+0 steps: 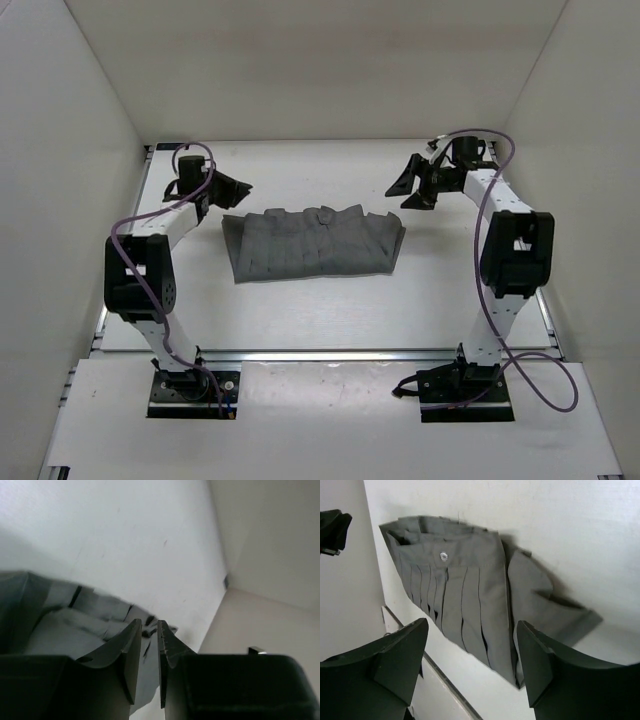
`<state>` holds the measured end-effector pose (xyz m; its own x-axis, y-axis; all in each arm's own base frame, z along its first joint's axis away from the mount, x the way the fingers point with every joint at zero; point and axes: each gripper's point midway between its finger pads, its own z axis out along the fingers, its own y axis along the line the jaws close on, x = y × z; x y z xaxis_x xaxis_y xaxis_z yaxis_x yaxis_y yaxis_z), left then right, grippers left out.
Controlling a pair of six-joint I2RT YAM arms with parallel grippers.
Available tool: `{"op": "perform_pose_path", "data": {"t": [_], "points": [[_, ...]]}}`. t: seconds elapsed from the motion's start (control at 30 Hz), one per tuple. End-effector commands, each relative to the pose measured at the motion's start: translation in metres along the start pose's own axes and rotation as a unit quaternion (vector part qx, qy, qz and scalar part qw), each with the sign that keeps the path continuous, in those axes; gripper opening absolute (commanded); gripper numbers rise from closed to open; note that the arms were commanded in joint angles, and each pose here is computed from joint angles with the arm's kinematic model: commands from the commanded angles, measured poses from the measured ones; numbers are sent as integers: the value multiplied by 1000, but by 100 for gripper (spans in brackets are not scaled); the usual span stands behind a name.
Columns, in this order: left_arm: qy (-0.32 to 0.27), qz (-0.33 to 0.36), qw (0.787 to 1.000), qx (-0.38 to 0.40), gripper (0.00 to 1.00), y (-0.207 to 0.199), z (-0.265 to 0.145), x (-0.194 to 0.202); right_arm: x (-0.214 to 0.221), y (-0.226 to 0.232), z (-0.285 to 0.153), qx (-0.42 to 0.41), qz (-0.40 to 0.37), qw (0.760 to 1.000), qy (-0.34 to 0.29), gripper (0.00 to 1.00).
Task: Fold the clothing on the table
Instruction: Fold the skirt
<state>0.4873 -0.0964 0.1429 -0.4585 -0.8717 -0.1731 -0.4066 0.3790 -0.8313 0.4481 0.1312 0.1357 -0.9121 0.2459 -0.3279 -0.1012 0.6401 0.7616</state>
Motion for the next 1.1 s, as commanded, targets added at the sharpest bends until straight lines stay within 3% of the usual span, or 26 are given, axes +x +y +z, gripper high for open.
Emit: {"op": "perform_pose_path", "data": {"t": [0.0,0.13,0.27,0.63,0.8,1.07], "points": [[57,62,996,-32,29,0,-26,43,12,5,-20,28,-19,999,-10,70],[96,85,989,-72,33,30,-46,88,44,4,-27,36,-12,999,-1,69],[100,89,988,-83,34,50,-66,107,72,0,-38,58,-16,998,6,71],[102,117,975,-160,39,101,-81,116,139,-29,-34,115,19,992,43,79],[108,140,963,-202,46,121,-80,116,139,-37,-18,134,16,989,55,85],[127,146,953,-233,49,147,-78,123,117,-46,-1,132,29,990,47,85]]}}
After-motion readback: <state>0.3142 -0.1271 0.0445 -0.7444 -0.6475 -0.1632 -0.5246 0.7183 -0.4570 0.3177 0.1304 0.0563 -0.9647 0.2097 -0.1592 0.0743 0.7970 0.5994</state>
